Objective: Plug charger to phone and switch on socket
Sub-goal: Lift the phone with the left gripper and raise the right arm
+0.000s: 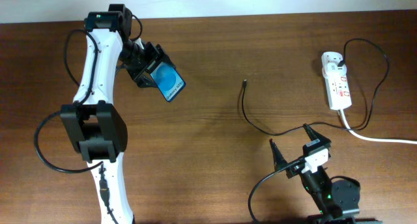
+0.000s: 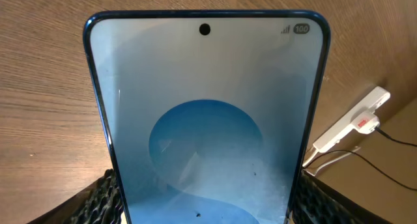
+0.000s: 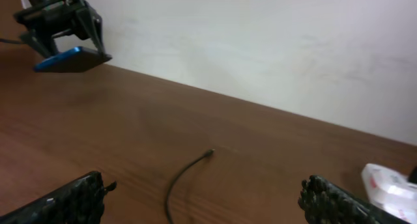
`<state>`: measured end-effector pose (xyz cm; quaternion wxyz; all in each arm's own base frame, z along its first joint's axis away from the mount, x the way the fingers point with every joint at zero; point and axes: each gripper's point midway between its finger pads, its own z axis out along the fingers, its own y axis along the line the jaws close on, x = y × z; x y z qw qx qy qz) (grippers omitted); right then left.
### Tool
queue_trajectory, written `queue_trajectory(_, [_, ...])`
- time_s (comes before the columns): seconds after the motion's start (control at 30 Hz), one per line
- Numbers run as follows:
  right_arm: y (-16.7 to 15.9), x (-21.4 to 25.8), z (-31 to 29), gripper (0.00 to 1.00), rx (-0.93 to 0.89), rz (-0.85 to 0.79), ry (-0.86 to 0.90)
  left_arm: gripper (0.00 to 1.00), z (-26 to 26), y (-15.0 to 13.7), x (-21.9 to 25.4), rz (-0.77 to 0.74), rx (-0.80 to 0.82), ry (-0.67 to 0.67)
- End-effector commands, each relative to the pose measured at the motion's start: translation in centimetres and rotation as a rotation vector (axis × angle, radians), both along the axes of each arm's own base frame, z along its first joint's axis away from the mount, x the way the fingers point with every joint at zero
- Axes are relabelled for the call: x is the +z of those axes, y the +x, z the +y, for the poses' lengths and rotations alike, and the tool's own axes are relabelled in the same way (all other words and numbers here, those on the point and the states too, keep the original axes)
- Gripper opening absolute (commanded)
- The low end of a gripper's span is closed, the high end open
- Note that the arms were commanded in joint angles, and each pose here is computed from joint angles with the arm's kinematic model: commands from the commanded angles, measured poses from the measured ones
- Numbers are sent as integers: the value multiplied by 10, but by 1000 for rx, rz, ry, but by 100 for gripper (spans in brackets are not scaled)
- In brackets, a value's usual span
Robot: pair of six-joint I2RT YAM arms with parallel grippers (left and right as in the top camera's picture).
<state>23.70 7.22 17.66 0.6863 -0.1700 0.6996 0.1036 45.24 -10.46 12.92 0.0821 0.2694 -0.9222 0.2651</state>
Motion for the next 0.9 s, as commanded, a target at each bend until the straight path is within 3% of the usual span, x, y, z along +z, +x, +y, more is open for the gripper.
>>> queue_trajectory(0.0, [2,33,9,98,47,17,33,0,-17,-2,16,-3,-14,-114])
queue_trajectory(0.17, [26,50,15,99,64,197,44,0,-48,-10,53,59,10,-408])
queue_trajectory(0.33, [41,45,27,98,128,360,47,0,-59,-25,75,167,46,-538])
queue_trajectory(0.47, [46,32,42,98,217,479,67,0,-66,-22,91,168,55,-647])
queue_trajectory(0.57, [43,26,54,99,290,563,91,0,-67,-22,94,177,63,-663])
queue_trajectory(0.73, [33,56,80,98,496,517,144,0,-67,-22,94,177,63,-662])
queue_trajectory(0.87, [16,65,96,98,651,540,213,0,-59,-24,76,190,70,-547])
